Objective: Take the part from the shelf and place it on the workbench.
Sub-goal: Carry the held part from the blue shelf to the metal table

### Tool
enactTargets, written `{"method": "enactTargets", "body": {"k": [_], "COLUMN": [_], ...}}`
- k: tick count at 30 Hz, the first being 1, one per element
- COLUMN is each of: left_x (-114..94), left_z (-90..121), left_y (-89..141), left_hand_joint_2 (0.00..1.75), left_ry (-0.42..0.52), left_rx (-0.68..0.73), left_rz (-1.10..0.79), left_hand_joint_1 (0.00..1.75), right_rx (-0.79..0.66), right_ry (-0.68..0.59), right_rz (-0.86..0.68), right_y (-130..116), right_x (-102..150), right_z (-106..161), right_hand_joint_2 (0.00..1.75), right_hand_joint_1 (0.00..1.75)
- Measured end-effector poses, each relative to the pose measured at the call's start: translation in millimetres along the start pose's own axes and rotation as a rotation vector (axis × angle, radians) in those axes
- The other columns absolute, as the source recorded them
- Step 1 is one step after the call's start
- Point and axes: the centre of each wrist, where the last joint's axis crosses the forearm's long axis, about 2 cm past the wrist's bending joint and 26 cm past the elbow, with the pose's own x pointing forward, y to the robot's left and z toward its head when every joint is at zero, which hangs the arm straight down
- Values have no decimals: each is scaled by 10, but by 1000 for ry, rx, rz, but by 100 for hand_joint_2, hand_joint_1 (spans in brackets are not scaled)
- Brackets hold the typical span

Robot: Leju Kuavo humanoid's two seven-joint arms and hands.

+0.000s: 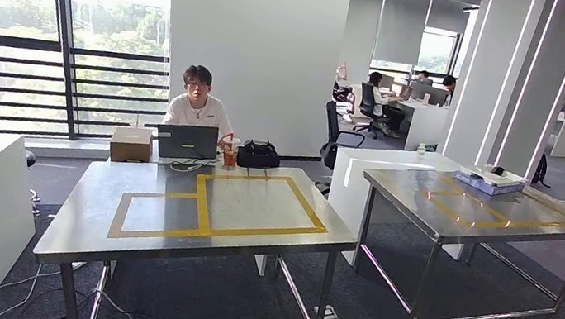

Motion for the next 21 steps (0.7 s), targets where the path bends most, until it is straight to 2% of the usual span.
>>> {"method": "enactTargets", "body": {"k": [8,21], "left_x": [-35,36], "left_z": [76,42], "left_y": [-1,-23], "left_hand_joint_2": [175,175], "left_ry": [33,33], "left_rx": [-17,-39], "left_rz": [40,11], "left_hand_joint_1": [0,0], "right_rx": [3,-1], "right_ry": [1,-5], "right_rz": [2,-13], "right_y": [-5,3], "right_x": [-1,-13], "right_z": [-16,-16], "right_hand_joint_2": [175,175], "right_hand_joint_1": [175,175]}}
